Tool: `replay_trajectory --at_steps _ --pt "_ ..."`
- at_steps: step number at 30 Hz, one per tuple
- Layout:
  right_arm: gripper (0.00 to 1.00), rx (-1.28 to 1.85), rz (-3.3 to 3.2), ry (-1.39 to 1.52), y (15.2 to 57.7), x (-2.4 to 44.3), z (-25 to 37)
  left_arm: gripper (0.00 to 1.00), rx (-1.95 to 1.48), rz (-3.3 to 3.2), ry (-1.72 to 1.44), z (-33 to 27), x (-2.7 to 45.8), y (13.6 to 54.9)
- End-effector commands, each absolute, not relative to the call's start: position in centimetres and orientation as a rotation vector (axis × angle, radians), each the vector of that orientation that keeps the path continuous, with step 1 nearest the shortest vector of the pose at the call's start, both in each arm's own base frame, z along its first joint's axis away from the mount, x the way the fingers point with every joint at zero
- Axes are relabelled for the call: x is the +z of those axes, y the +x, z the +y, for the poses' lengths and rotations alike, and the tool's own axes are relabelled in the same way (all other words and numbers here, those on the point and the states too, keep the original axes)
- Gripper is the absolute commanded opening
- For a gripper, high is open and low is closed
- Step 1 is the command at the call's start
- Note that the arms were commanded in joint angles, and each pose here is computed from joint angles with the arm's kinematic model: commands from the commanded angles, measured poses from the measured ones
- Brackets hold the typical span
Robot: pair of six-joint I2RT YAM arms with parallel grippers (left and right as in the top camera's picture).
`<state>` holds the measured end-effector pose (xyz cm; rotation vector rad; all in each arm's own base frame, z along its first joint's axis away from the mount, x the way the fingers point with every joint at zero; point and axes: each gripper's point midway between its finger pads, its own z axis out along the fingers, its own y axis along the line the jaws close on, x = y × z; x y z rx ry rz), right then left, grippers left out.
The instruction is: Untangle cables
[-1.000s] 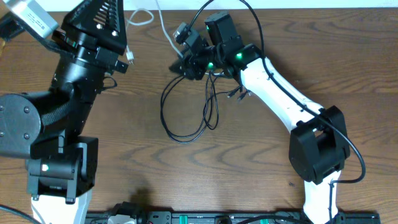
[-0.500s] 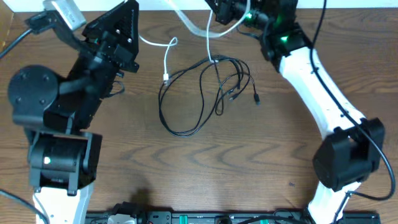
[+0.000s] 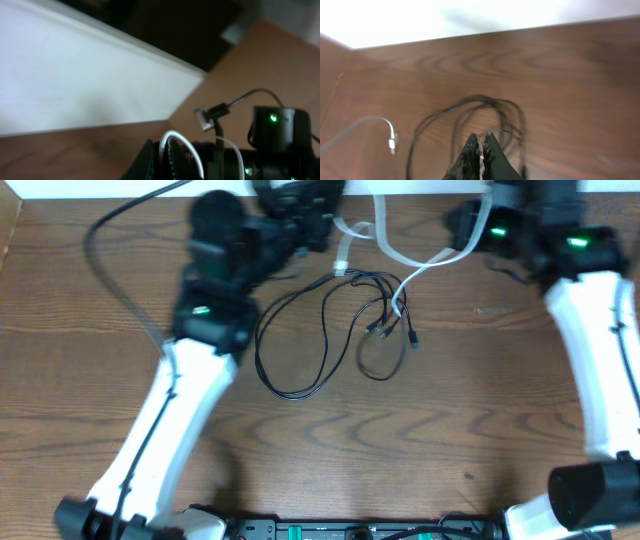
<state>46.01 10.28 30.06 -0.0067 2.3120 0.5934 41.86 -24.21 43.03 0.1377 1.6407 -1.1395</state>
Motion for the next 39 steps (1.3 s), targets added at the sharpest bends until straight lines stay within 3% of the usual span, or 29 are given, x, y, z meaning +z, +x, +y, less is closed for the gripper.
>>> replay_trajectory --at_steps 1,6,9,10,11,12,14,16,19,26,30,32,39 --pt "0.01 0.489 2.4 0.161 44.5 28.6 3.7 0.08 -1.249 1.682 0.282 -33.0 39.9 39.9" --pt "0.01 0.366 2.496 0.393 42.3 26.4 -3.1 0.08 -1.274 1.749 0.328 -42.2 33.2 38.3" --pt "0.01 0.279 2.551 0.464 40.9 25.3 -5.3 0.63 -1.278 1.77 0.348 -46.7 29.0 37.2" --pt "0.01 0.251 2.561 0.479 40.7 25.0 -5.7 0.72 -1.28 1.783 0.358 -47.2 28.2 36.9" --pt "0.01 0.222 2.571 0.494 40.4 24.8 -6.2 0.92 -1.277 1.821 0.373 -48.1 26.3 36.6" --pt "0.01 0.203 2.578 0.504 40.3 24.6 -6.5 0.96 -1.271 1.843 0.376 -48.3 25.5 36.5" --pt "0.12 0.195 2.586 0.513 40.1 24.4 -6.7 0.97 -1.232 1.915 0.388 -48.2 23.1 36.6" --pt "0.63 0.196 2.588 0.513 40.1 24.4 -6.6 0.97 -1.167 1.949 0.446 -47.4 22.0 36.9" --pt "0.83 0.197 2.59 0.508 40.1 24.4 -6.6 0.97 -1.108 1.996 0.527 -45.6 21.5 37.2" --pt "0.95 0.199 2.624 0.469 39.9 23.7 -6.3 0.98 -0.966 2.127 0.504 -38.3 23.0 38.5" --pt "0.95 0.255 2.671 0.408 40.5 22.1 -5.6 0.98 -0.836 2.108 0.587 -33.8 25.9 37.9" --pt "0.95 0.381 2.696 0.222 41.0 21.3 -3.4 0.98 -0.778 2.112 0.594 -31.0 27.4 37.4" --pt "0.98 0.449 2.828 -0.013 40.7 17.7 0.4 0.98 -0.667 2.231 0.404 -21.7 29.0 36.8"
